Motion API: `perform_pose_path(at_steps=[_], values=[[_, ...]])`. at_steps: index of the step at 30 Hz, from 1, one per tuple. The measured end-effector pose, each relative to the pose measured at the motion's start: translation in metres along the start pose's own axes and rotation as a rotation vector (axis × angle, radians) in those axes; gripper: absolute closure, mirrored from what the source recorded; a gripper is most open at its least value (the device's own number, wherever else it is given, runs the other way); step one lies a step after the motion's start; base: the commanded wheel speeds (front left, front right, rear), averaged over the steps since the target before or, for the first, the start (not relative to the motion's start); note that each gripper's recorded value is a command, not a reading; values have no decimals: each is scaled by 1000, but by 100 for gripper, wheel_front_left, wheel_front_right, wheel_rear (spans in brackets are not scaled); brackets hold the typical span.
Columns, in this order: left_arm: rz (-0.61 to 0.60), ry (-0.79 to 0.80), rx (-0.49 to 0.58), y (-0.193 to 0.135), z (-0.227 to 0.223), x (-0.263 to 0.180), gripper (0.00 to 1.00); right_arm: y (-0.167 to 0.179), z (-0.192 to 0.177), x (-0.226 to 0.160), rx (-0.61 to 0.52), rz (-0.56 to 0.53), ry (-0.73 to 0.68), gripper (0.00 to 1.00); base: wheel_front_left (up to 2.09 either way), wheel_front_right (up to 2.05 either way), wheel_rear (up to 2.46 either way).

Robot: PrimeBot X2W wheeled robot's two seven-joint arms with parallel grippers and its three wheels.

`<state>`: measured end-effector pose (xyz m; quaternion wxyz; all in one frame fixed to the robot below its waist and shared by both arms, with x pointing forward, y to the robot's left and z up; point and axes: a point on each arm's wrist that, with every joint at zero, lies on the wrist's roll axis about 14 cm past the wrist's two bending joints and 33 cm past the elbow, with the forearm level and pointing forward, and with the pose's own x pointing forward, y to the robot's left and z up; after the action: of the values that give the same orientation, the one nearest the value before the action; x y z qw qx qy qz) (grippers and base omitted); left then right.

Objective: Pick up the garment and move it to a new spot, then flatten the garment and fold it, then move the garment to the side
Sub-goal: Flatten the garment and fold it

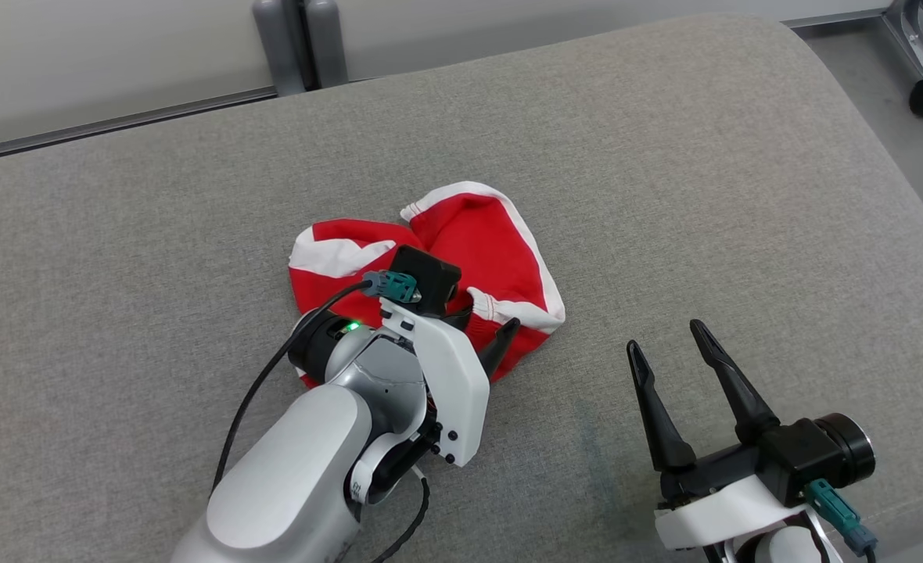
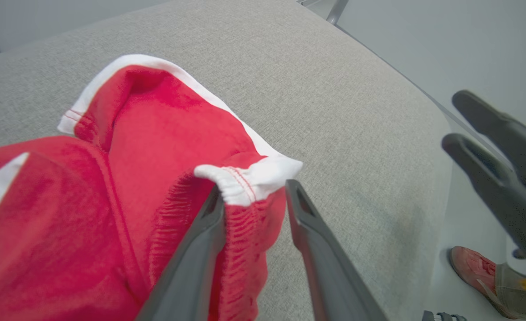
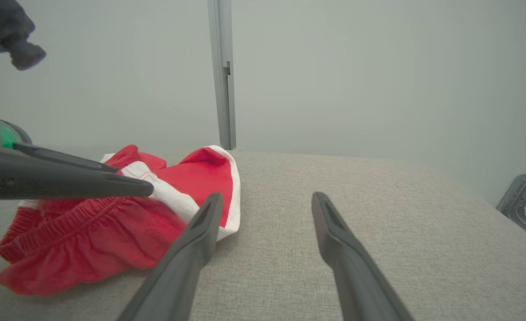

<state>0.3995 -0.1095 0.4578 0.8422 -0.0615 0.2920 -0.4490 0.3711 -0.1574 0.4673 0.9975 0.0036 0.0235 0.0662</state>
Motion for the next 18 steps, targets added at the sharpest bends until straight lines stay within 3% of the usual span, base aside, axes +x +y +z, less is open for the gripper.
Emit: perform_pose_path(at_steps=[2, 4, 12, 15, 18], values=[[-3, -19, -2, -1, 4, -2, 66, 2, -1, 1, 2, 7, 2, 0, 0, 0, 0], [-12, -51, 3, -2, 10, -4, 100, 5, -1, 3, 4, 16, 2, 0, 0, 0, 0], [-68, -186, -20, -14, 30, -23, 100, 15, -3, 11, 11, 53, 1, 0, 0, 0, 0], [-87, -192, -79, -17, 16, -39, 100, 21, -3, 15, 10, 71, 0, 0, 0, 0, 0], [-25, -145, -122, -1, -15, -62, 100, 25, -5, 20, 2, 90, 2, 0, 0, 0, 0]])
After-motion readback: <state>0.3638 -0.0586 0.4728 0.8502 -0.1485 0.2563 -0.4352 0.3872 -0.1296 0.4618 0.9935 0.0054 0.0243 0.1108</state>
